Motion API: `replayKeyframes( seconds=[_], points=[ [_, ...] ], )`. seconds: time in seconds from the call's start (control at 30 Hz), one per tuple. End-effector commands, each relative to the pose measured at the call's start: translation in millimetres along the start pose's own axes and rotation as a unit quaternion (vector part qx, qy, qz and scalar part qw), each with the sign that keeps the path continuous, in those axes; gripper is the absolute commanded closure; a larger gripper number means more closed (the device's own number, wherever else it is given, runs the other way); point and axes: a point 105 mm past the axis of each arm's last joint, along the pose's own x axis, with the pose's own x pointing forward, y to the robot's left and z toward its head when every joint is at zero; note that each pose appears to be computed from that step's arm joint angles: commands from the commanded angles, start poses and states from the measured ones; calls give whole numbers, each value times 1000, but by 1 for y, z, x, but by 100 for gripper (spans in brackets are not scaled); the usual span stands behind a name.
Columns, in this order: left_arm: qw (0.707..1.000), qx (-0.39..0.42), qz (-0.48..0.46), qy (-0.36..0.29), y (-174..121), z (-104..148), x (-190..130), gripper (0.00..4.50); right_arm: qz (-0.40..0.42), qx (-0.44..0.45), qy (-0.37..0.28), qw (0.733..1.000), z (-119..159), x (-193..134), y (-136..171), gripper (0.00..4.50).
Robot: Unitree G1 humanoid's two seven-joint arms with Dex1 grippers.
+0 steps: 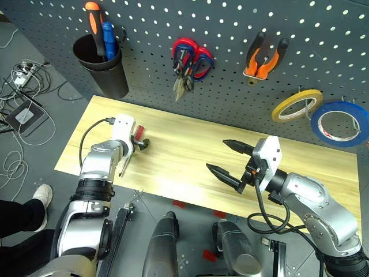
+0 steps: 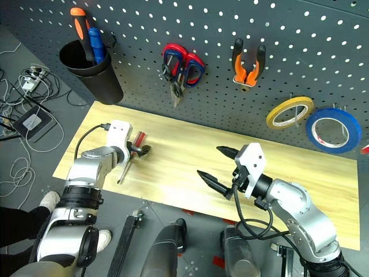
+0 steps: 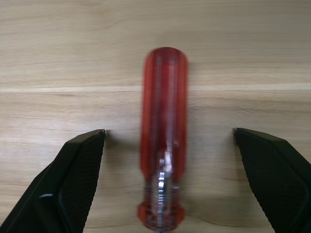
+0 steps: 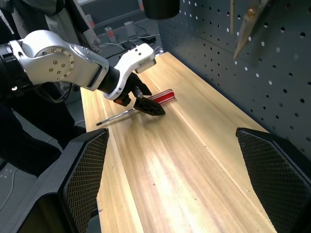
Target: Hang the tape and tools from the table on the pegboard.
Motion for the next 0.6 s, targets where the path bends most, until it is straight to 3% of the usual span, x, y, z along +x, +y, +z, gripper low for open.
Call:
replayKeyframes(
  seconds=[0.03, 0.37, 0.6],
  points=[
    [1000, -6, 1, 23, 4, -12, 1, 61, 0, -3, -20, 1000, 11, -2, 4, 0],
    [1000, -8, -7, 17, 2, -7, 3, 353, -8, -9, -21, 1000, 10, -1, -1, 0],
    [1000, 15, -12, 3, -5, -5, 0, 358, -1, -16, -35, 999, 13, -1, 0, 0]
  ],
)
